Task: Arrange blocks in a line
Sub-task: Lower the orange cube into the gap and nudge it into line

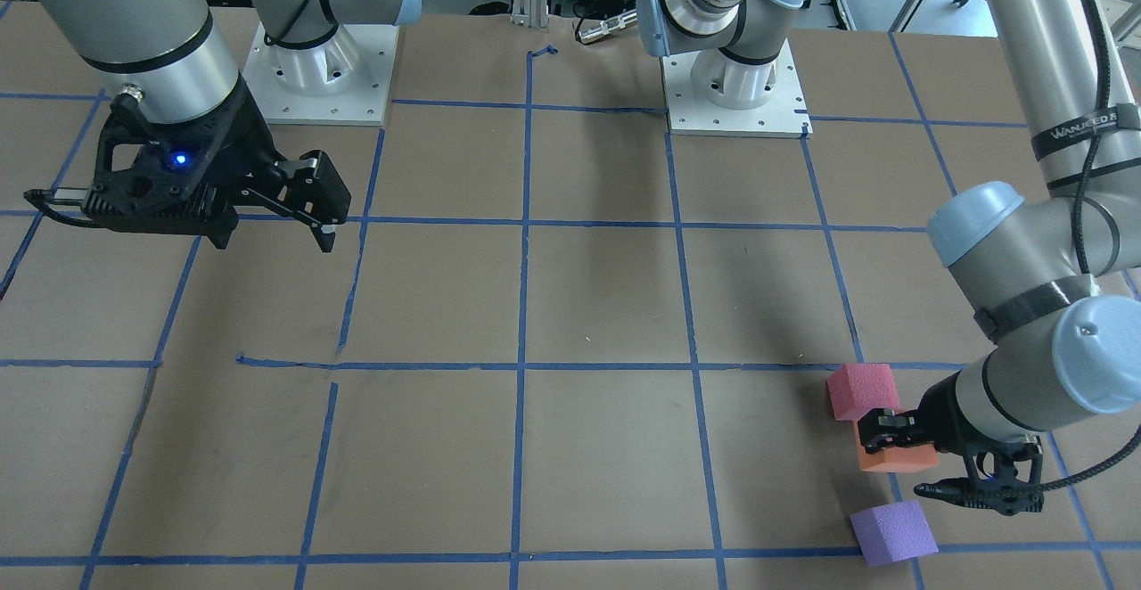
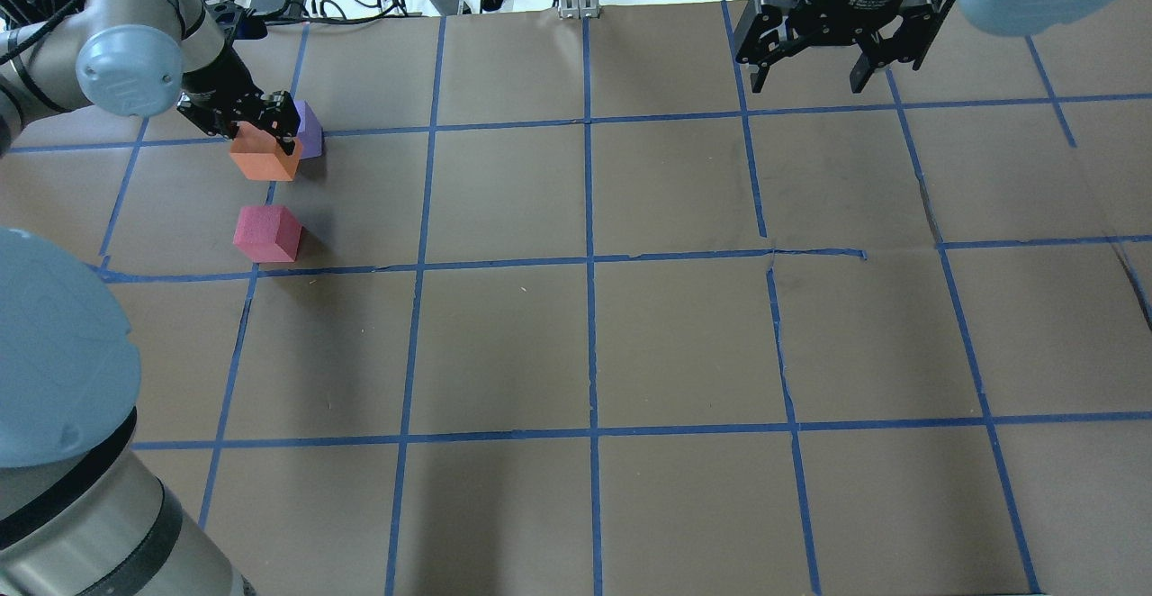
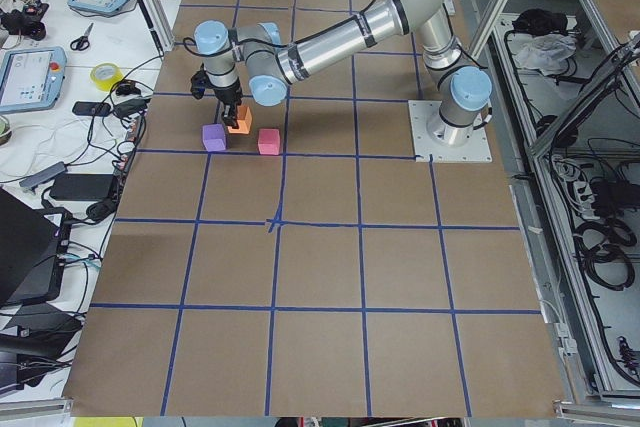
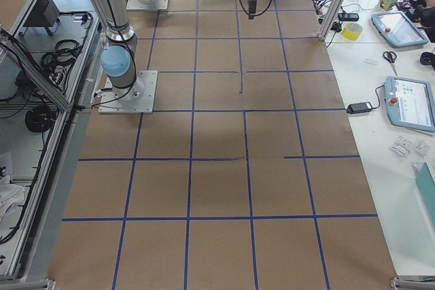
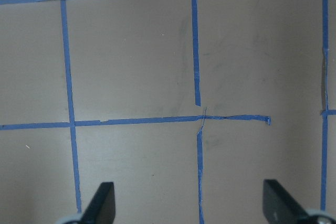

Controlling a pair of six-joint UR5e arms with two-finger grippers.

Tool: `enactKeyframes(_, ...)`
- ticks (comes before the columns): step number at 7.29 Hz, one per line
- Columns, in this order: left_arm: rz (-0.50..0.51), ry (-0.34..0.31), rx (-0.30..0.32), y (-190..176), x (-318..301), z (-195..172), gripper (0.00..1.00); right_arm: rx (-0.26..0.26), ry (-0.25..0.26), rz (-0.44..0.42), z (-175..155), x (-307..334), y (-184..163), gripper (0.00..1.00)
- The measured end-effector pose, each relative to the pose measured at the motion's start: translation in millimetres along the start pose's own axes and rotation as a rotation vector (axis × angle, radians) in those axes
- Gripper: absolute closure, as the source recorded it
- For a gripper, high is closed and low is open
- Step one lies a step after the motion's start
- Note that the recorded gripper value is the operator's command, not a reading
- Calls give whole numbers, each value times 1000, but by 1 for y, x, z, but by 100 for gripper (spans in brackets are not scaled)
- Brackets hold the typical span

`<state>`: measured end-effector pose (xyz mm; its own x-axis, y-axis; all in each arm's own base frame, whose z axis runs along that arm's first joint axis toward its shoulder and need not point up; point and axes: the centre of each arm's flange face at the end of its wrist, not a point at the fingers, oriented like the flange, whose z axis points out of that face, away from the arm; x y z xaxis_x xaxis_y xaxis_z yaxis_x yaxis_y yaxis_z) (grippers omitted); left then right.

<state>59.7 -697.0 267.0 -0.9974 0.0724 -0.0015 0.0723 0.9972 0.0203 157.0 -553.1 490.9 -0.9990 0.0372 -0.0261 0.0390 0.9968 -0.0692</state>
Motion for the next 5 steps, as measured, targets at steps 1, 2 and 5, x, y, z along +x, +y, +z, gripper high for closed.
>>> enactKeyframes(1,3,2,3,-1,-5,10,100,0,-1,-1,0,0,0,0)
enactKeyframes(2,4,3,6,-2,-7,20,100,0,-1,-2,0,0,0,0)
enactKeyframes(5,-4,12,-8,-6,-11,45,100,0,-1,-2,0,0,0,0)
